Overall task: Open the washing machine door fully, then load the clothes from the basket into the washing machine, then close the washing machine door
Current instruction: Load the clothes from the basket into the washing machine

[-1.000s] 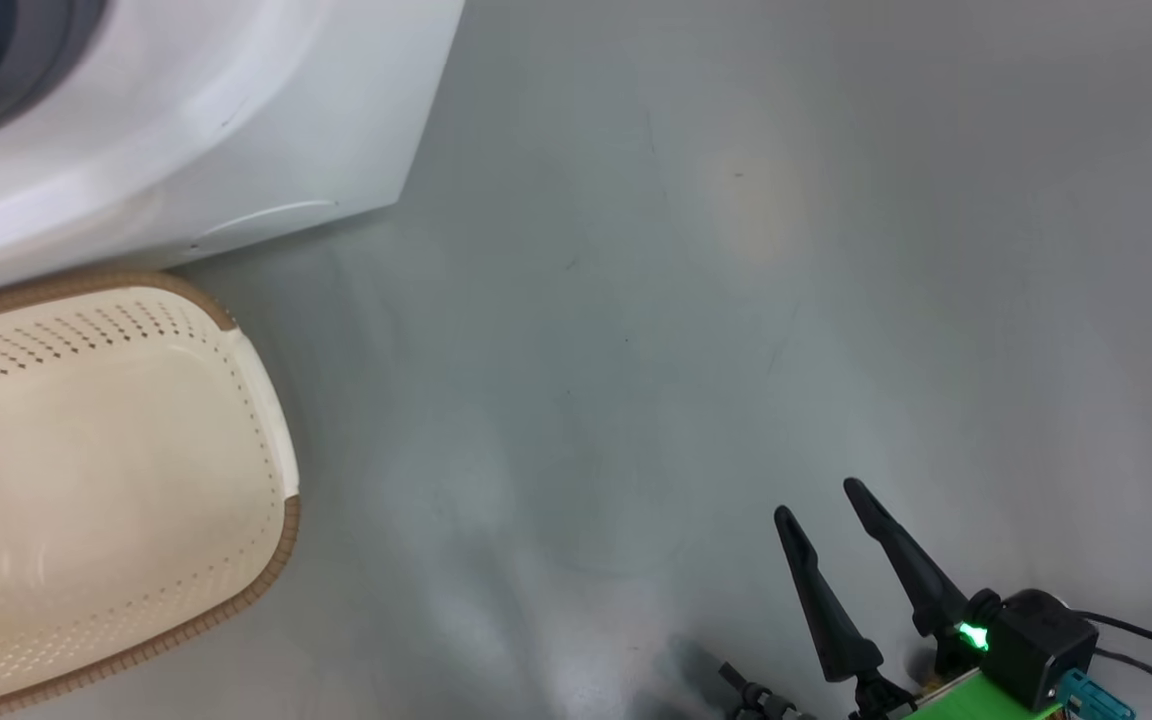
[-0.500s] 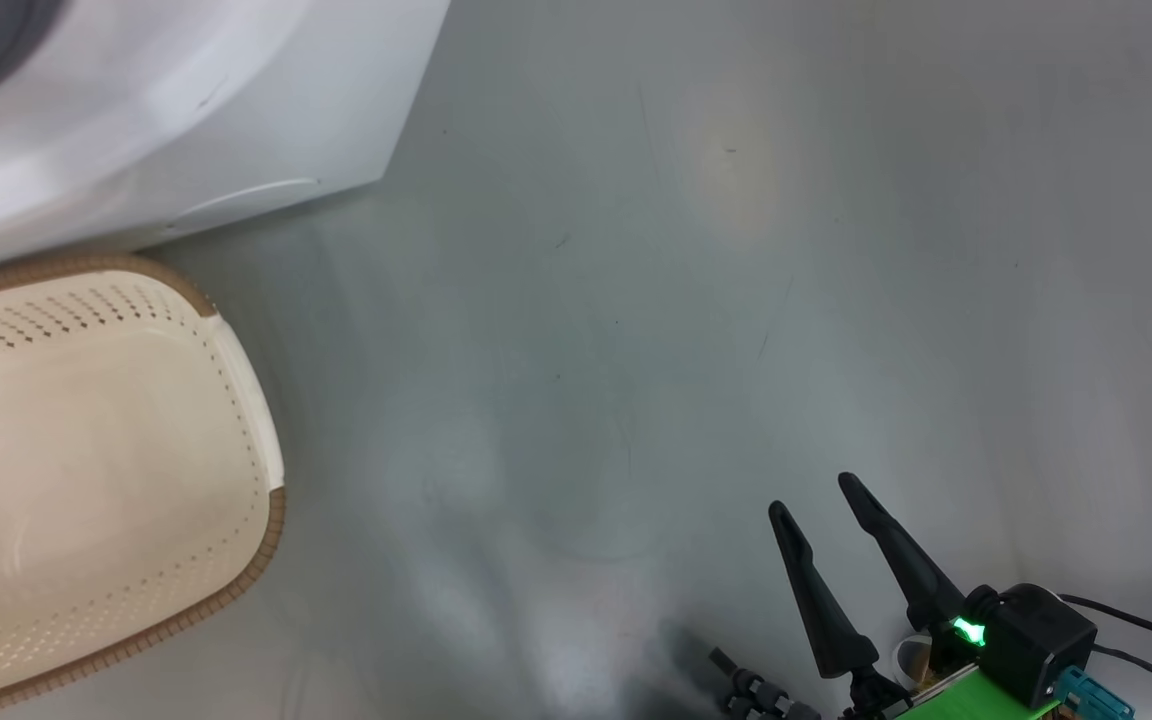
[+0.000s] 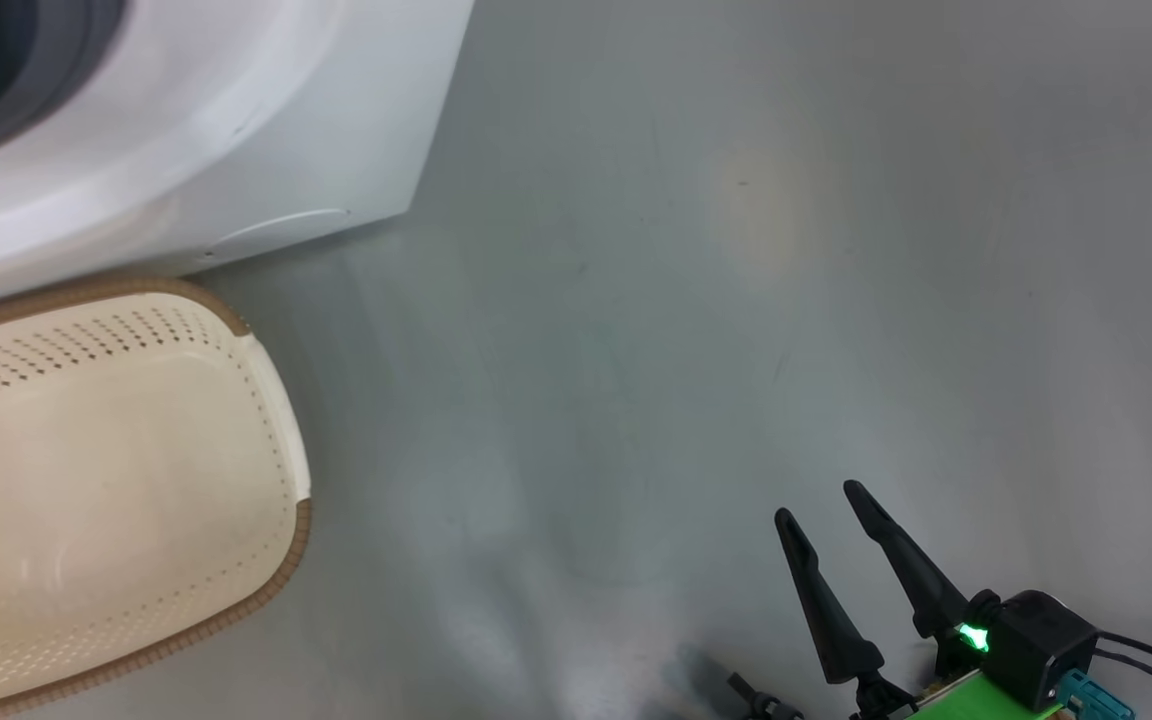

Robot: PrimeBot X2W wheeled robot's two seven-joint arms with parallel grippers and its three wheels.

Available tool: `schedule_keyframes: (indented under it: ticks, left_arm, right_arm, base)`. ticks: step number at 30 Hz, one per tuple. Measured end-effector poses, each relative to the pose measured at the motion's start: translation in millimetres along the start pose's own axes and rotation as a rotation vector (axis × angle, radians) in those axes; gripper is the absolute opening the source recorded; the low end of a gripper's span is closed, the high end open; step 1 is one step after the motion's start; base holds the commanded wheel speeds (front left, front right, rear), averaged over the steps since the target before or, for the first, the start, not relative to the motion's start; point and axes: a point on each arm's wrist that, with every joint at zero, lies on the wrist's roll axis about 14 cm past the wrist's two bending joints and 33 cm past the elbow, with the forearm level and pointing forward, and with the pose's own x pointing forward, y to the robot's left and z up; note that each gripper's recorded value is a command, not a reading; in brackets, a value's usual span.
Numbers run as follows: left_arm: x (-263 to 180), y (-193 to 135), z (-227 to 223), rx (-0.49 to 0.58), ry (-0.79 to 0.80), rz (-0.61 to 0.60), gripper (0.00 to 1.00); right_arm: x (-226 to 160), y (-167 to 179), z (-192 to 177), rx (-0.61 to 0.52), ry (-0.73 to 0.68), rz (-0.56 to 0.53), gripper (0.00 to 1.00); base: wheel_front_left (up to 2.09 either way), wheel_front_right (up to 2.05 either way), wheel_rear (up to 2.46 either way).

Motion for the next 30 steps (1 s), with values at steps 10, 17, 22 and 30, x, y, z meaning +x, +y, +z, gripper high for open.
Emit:
schedule_keyframes:
  ticks: [10, 17, 22, 30]
  left_arm:
    - [-26.7, 12.4, 0.0, -0.020, -0.005, 0.092, 1.00]
    - [-57.4, 13.8, -6.5, -0.073, 0.028, 0.114, 1.00]
    - [-79.3, 15.8, 1.2, -0.097, 0.005, 0.117, 1.00]
    - [-113.2, 25.1, 1.7, -0.142, -0.005, 0.121, 1.00]
  right_arm:
    - [1.1, 7.8, 5.5, 0.011, -0.026, 0.034, 1.00]
    - [-1.7, 13.7, 15.3, 0.016, -0.063, 0.064, 1.00]
    - [-4.3, 16.9, 25.0, 0.016, -0.098, 0.084, 1.00]
    - [-7.4, 25.1, 36.7, 0.023, -0.142, 0.120, 1.00]
  base:
    - [0.00, 0.00, 0.00]
    - [0.00, 0.00, 0.00]
    - [0.00, 0.00, 0.00]
    - [0.00, 0.00, 0.00]
